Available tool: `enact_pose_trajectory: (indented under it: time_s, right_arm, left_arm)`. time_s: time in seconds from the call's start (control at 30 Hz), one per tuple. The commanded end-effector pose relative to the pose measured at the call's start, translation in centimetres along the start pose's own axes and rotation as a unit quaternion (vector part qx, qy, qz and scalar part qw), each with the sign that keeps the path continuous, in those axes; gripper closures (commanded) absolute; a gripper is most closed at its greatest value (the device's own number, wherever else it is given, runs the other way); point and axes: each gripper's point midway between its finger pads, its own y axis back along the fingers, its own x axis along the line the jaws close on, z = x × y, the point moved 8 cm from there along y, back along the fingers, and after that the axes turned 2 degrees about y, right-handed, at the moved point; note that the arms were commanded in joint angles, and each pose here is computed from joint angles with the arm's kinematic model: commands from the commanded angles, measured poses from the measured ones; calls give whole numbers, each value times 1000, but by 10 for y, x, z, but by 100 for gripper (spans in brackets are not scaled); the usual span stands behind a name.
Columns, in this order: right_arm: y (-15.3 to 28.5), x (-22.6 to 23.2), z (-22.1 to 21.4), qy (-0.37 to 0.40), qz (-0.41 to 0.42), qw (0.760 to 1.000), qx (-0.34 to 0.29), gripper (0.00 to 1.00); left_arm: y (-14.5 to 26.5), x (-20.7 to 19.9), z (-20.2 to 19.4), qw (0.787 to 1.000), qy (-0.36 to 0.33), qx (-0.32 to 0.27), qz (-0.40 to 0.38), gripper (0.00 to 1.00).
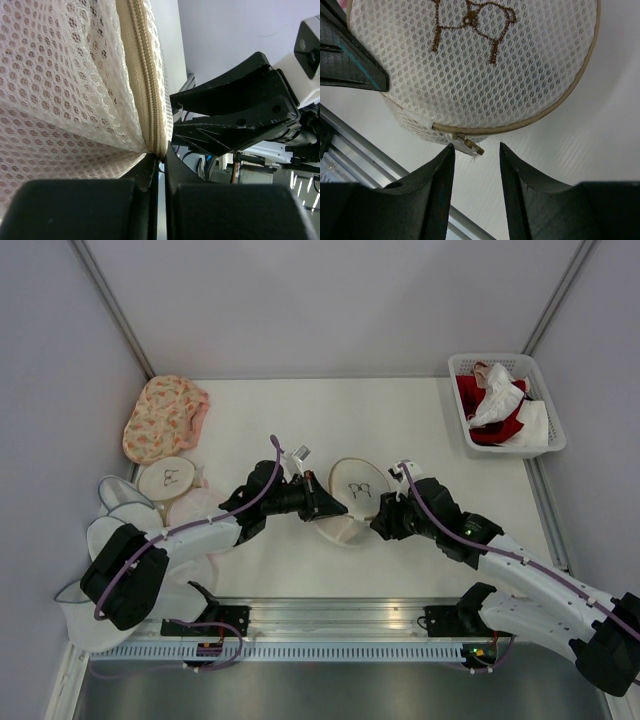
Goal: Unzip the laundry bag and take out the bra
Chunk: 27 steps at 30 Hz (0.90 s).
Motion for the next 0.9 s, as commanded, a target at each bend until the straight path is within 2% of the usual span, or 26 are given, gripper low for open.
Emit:
enact_pose_trajectory:
  time_s: [0.0,0.17,0.27,0.3,0.4,0.53,0.73,0.87]
  right_arm:
    - [0,8,16,10,15,999,-27,54]
    - [-3,12,19,10,32,999,-34,60]
    - [-4,13,21,9,32,999,-39,77]
    - [-3,13,22,9,31,999,-41,86]
    - [0,12,23,10,24,999,-41,100]
    - [7,5,19,10,-10,1000,-21,100]
    - [17,-18,13,8,-137,990,17,100]
    - [19,-27,13,4,-191,981,22,99]
  left_arm:
    - [6,-15,0,999,-39,9,-35,98]
    - [8,-15,-2,998,-40,15,-38,98]
    - [9,-15,-3,998,-42,18,-39,98]
    - [9,-13,-4,998,-41,20,-37,98]
    - [10,-11,-6,998,-46,22,-32,98]
    - [13,-10,-7,998,-54,27,-21,98]
    - [24,-8,-5,995,-90,37,23,98]
    - [36,-7,2,994,-104,36,28,98]
